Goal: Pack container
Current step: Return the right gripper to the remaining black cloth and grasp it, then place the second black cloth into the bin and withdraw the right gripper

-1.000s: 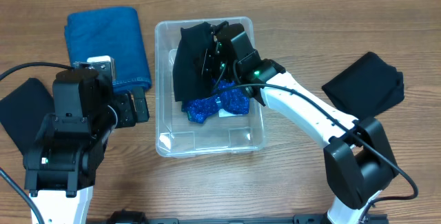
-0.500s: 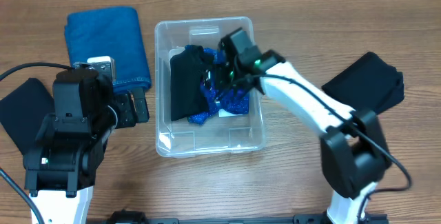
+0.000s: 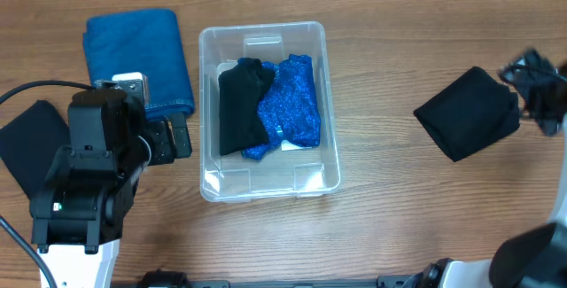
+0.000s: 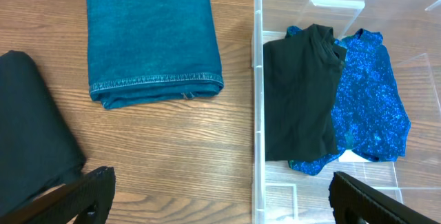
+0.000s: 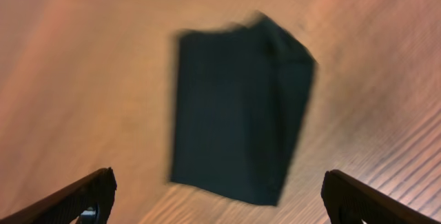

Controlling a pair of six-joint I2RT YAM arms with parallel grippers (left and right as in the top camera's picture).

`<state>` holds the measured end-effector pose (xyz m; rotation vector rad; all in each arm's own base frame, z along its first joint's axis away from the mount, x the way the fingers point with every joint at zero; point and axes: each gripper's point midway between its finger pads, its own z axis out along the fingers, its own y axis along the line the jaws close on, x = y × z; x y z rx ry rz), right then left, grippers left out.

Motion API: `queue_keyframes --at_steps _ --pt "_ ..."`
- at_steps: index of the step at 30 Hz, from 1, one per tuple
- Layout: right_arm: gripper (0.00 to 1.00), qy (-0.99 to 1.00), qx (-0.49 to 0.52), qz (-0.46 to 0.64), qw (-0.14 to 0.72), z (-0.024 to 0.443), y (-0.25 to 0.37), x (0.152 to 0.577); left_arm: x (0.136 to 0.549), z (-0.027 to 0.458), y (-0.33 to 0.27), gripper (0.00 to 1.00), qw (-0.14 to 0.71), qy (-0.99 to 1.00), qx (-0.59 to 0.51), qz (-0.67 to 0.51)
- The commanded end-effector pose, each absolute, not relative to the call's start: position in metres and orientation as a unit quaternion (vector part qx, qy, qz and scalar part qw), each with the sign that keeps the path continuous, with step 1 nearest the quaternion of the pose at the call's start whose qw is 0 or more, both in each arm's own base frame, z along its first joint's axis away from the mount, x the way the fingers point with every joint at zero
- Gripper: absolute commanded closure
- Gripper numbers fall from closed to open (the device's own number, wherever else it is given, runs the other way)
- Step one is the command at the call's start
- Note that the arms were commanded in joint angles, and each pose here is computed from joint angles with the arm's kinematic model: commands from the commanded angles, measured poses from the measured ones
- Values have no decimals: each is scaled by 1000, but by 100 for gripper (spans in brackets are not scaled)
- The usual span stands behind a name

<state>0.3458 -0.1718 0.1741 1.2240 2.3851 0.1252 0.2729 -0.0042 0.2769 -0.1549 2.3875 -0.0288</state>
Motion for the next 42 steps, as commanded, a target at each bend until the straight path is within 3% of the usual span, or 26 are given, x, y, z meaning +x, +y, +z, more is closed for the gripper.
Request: queue_keyframes --at_steps 1,4,14,15,17,18,19,20,23,25,28,32,35,37,42 --pt "0 873 447 109 163 99 -168 332 275 286 -6 0 376 924 -69 -20" --pt "0 881 435 122 139 56 -167 338 275 286 -6 0 376 924 -69 -21" --pt "0 885 422 164 104 -11 -157 356 275 286 -7 0 376 923 -72 -27" --pt "9 888 417 166 99 -17 -152 358 275 286 -9 0 376 924 -70 -32" --pt "49 895 402 168 101 -17 -142 365 275 285 -10 0 375 924 -69 -34" --pt "63 896 397 168 102 -16 -140 367 275 285 -10 0 375 924 -69 -35" --pt "86 900 385 175 106 -13 -133 373 275 285 -10 0 375 924 -69 -34" --pt "96 904 367 189 113 -7 -127 380 275 285 -10 0 375 924 -69 -34" --pt "96 904 324 228 163 34 -113 405 275 285 -10 0 374 924 -69 -34" --pt "96 903 275 240 227 93 -106 424 275 285 -10 0 375 924 -69 -33" --pt "96 906 95 217 350 227 -57 433 275 286 -1 0 378 922 -84 -10" --pt "96 878 -148 182 417 326 61 398 273 286 24 0 379 907 -181 8" --pt "96 860 -302 160 378 315 141 359 264 281 49 0 365 892 -265 10" --pt "96 842 -425 126 308 277 192 329 257 277 66 0 355 883 -307 12" --pt "96 804 -545 119 208 221 239 298 253 276 74 0 350 879 -323 16"
